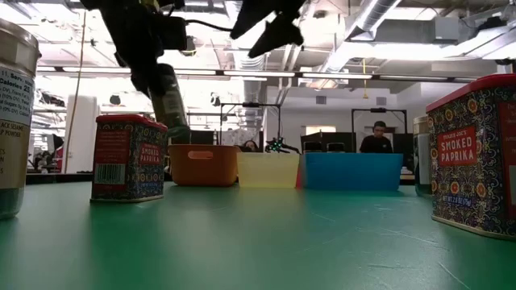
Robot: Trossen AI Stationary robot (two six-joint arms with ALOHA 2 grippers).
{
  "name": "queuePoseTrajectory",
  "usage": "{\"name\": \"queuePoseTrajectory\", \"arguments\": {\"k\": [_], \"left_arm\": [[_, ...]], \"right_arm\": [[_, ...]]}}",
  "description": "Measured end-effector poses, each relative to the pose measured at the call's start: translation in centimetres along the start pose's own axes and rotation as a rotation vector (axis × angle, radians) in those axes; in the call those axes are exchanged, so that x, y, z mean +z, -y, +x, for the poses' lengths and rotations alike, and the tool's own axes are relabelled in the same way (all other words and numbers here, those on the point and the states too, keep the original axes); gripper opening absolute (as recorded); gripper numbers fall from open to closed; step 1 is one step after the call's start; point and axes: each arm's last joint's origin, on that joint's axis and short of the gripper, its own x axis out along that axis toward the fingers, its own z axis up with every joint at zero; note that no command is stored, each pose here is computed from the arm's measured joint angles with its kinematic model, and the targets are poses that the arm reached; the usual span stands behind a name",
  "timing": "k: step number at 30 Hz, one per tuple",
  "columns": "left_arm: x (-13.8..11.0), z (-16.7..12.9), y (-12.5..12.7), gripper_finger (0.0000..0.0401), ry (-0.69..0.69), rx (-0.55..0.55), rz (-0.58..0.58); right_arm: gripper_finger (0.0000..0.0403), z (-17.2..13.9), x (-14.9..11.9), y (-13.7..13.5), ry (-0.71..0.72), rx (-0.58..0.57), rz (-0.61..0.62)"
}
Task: Sort spices by type
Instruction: Put the black seasoning bottle into the pink bin
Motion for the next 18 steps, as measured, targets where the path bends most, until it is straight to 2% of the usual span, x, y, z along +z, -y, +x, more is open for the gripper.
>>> {"name": "queuePoseTrajectory", "arguments": {"k": [7, 13, 18], "left_arm": [[2.8, -0.4, 0.2, 0.0200, 0.051, -0.019, 0.080], [5.6, -0.8, 0.6, 0.0201, 0.096, -0.017, 0.153], [6.9, -1.4, 0.9, 0.0201, 0.129, -0.015, 0.208]], "right_arm": [[0.0314, 2.0, -1.2, -0.8, 0.071, 0.126, -0.014], [0.0314, 2.2, -1.1, -0.8, 0.107, 0.132, -0.009], [0.0314, 2.1, -0.9, -1.0, 0.143, 0.119, -0.026]]}}
